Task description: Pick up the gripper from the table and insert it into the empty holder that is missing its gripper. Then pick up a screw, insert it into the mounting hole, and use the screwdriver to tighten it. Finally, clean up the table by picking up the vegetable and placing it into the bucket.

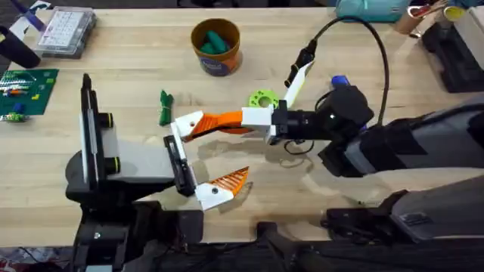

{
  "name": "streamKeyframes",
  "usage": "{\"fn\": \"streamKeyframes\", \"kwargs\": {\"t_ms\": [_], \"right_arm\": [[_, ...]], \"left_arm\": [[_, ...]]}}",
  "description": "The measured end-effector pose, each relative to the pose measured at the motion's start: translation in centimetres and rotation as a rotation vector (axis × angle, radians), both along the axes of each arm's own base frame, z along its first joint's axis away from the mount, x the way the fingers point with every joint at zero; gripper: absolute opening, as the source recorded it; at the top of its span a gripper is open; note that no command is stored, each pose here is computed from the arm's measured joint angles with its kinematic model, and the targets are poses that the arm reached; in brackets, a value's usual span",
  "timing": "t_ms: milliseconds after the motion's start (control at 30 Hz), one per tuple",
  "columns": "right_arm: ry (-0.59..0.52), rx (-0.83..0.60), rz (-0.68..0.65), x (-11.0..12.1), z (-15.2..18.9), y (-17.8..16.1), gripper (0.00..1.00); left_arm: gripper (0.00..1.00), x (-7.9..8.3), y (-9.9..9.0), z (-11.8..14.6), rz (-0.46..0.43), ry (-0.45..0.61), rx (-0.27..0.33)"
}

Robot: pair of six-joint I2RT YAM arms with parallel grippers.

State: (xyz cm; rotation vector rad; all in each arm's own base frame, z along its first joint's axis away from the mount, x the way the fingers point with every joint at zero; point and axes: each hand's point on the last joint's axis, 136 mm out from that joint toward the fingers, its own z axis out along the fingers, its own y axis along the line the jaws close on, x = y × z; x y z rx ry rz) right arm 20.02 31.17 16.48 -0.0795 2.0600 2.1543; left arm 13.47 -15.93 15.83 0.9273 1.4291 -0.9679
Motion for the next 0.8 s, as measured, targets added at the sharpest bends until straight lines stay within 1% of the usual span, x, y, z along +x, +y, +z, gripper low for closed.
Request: {"fn": "streamKeyframes", "kwargs": {"t_ms": [433, 633, 800], "right_arm": [[0.015, -0.009, -0.013, 0.12, -0.26, 0.19, 0.011], [0.017, -0.023, -0.023, 0.53, -0.12, 0.90, 0.011], [0.011, -0.023, -0.024, 0.54, -0.11, 0.94, 0.011]], "left_arm": [[0.986, 0.16, 0.07, -0.01, 0.010, 0.006, -0.001], [0.986, 0.74, 0.38, -0.02, 0.046, 0.006, 0.000], [0.986, 0.78, 0.40, -0.01, 0.049, 0.006, 0.000]]}}
